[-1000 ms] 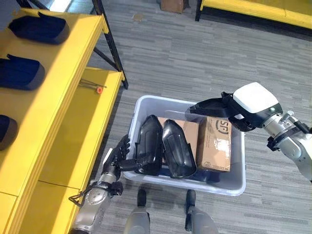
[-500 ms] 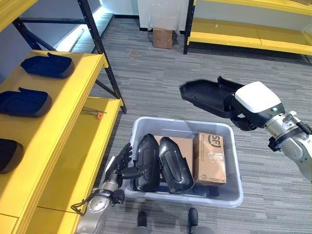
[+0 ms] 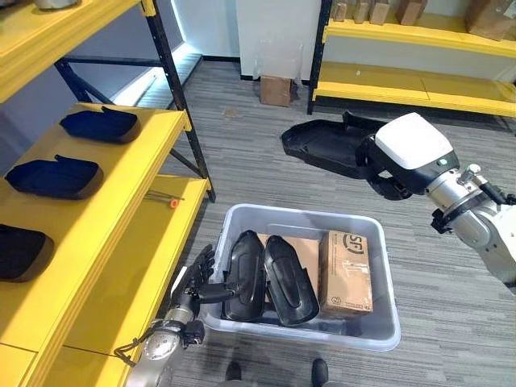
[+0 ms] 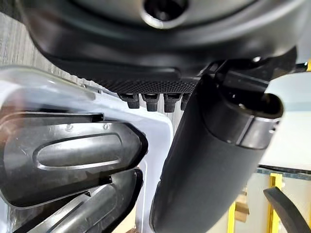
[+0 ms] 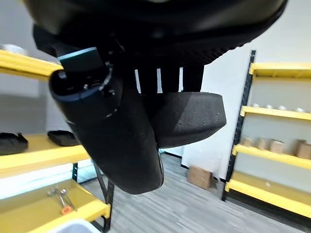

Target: Move parts from the plastic box to the shelf.

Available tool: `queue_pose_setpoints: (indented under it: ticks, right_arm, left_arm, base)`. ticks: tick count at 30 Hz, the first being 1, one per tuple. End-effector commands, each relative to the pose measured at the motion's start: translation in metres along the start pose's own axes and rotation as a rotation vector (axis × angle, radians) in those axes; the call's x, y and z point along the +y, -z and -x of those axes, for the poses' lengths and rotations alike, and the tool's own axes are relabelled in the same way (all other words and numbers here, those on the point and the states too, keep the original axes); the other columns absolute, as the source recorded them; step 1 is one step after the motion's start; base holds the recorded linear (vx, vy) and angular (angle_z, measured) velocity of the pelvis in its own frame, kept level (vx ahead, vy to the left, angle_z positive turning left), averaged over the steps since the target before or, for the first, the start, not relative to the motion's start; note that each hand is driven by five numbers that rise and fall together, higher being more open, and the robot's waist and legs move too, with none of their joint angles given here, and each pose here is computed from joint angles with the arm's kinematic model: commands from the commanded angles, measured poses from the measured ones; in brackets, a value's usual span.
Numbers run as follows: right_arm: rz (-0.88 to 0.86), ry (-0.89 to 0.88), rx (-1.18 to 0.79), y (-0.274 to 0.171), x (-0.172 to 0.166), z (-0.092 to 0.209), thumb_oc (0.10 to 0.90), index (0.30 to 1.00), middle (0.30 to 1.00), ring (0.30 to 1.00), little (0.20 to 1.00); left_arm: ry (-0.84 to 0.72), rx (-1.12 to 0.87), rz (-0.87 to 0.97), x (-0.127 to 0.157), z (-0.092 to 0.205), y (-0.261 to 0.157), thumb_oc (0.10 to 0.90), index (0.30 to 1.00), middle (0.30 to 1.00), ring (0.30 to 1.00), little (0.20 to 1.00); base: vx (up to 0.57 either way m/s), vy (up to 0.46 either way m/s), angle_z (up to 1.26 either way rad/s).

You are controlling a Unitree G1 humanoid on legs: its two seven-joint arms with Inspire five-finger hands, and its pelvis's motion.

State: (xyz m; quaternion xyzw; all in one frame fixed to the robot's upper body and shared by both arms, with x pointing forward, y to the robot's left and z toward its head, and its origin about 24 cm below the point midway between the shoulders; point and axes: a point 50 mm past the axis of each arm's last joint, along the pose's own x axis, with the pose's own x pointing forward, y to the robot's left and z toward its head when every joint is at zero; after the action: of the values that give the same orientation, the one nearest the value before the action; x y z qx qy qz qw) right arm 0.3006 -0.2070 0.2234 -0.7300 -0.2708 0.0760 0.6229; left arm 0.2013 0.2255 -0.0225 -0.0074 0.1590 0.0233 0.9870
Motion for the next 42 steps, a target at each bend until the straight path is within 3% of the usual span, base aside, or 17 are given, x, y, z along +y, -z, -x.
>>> queue_pose_setpoints:
  ticks: [1, 9, 23, 42]
  right_arm:
    - [0.026, 0.403, -0.072, -0.006, -0.084, -0.028, 0.4, 0.3, 0.3, 0.3, 0.3]
    - [0.072, 0.486, -0.024, 0.007, -0.098, -0.017, 0.4, 0.3, 0.3, 0.3, 0.3]
    - [0.023, 0.423, 0.085, 0.022, -0.071, 0.014, 0.4, 0.3, 0.3, 0.3, 0.3]
    - [-0.035, 0.364, 0.174, 0.029, -0.043, 0.026, 0.4, 0.3, 0.3, 0.3, 0.3]
  left_arm:
    - [-0.022, -0.174, 0.004, 0.007, 0.0, -0.032, 0.9, 1.0, 1.0, 1.0, 1.0]
    - [0.029, -0.205, -0.002, 0.001, -0.008, -0.042, 0.9, 1.0, 1.0, 1.0, 1.0]
    - [0.133, -0.193, -0.022, -0.02, -0.009, -0.04, 0.9, 1.0, 1.0, 1.0, 1.0]
    - [0.101, -0.214, -0.091, -0.009, -0.008, -0.046, 0.9, 1.0, 1.0, 1.0, 1.0]
  base:
    - [-0.2, -0.197, 0.22]
    - [-0.18, -0.153, 0.8]
    - [-0.03, 0.07, 1.01]
    - [0.0, 0.155, 0.14]
